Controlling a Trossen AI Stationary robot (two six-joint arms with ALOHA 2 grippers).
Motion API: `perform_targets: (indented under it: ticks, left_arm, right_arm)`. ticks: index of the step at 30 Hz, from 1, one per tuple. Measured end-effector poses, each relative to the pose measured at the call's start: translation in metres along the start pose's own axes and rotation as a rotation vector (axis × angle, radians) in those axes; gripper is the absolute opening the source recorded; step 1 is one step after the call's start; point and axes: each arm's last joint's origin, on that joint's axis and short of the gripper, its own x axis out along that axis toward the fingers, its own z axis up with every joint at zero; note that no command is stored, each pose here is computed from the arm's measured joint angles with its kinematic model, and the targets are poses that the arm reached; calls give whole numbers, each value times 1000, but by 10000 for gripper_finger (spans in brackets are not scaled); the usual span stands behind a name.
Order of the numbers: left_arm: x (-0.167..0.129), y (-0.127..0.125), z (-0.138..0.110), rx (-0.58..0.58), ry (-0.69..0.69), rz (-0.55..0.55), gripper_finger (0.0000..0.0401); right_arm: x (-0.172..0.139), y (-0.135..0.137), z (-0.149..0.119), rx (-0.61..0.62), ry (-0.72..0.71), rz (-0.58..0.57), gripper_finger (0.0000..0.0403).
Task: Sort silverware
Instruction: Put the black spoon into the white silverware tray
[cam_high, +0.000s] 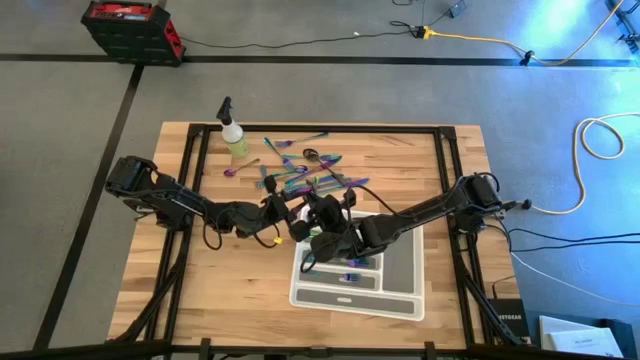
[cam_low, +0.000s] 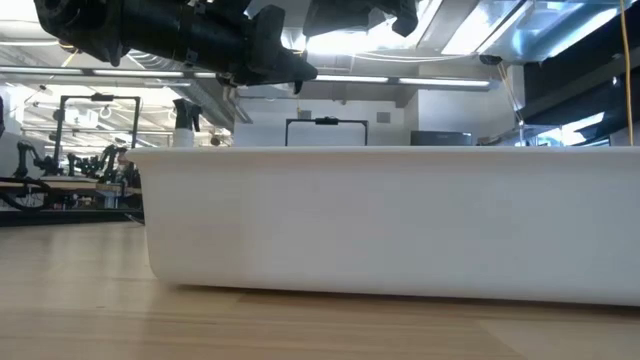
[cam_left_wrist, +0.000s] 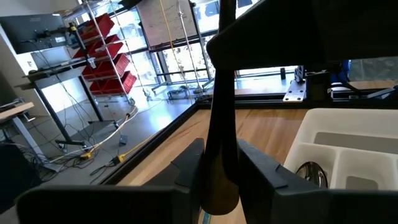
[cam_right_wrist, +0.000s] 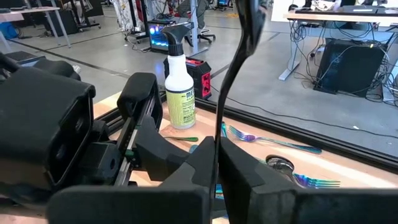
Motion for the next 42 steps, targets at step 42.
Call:
perform_targets:
  ticks: [42]
  left_arm:
    - [1,-1,-15,72,111,-51,57]
  right_arm:
    - [-65,-73,-37,-201,282,-307,92]
